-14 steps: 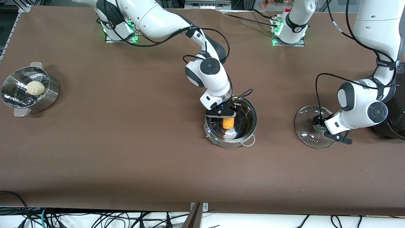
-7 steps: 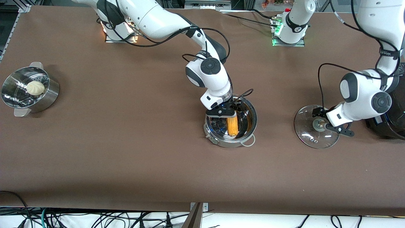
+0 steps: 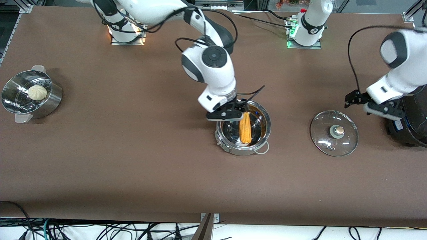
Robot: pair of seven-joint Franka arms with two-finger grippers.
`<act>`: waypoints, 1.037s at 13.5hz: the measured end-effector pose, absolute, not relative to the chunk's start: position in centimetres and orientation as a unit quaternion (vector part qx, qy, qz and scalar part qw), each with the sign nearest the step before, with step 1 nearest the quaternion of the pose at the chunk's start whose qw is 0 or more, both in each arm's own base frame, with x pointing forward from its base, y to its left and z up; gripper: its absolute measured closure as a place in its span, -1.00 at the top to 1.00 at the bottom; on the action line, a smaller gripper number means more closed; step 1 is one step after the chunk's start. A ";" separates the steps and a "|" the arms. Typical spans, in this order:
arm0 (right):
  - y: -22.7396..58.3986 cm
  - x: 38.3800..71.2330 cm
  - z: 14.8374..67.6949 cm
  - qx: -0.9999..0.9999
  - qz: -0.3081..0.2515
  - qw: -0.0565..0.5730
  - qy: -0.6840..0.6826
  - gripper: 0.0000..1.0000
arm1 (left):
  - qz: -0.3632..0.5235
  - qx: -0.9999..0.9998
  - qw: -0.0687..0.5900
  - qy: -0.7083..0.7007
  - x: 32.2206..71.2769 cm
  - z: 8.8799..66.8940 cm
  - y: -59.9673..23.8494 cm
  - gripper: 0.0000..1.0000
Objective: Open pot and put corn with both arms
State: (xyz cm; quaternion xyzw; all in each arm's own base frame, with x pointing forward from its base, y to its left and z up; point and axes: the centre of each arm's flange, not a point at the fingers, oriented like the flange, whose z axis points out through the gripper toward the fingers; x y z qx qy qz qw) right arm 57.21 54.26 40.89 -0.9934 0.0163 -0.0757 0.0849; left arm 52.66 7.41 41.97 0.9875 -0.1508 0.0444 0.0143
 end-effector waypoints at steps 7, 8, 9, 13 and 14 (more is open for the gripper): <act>32.1 65.0 52.3 -1.000 -0.009 0.027 -0.003 1.00 | 0.041 0.985 0.023 -0.166 49.7 56.0 6.8 1.00; 28.5 65.4 53.8 -1.000 0.001 0.022 0.002 1.00 | 0.032 0.985 0.017 -0.168 49.6 57.4 6.7 1.00; 25.2 65.8 55.0 -1.000 0.009 0.018 0.005 1.00 | 0.021 0.986 0.009 -0.166 49.4 58.7 6.2 1.00; 12.0 67.6 55.8 -0.999 0.046 0.011 0.008 1.00 | -0.012 0.990 -0.033 -0.135 48.6 63.4 1.1 1.00; 8.3 68.2 55.5 -0.999 0.049 0.013 0.007 1.00 | -0.015 0.992 -0.038 -0.117 48.6 64.2 -0.1 1.00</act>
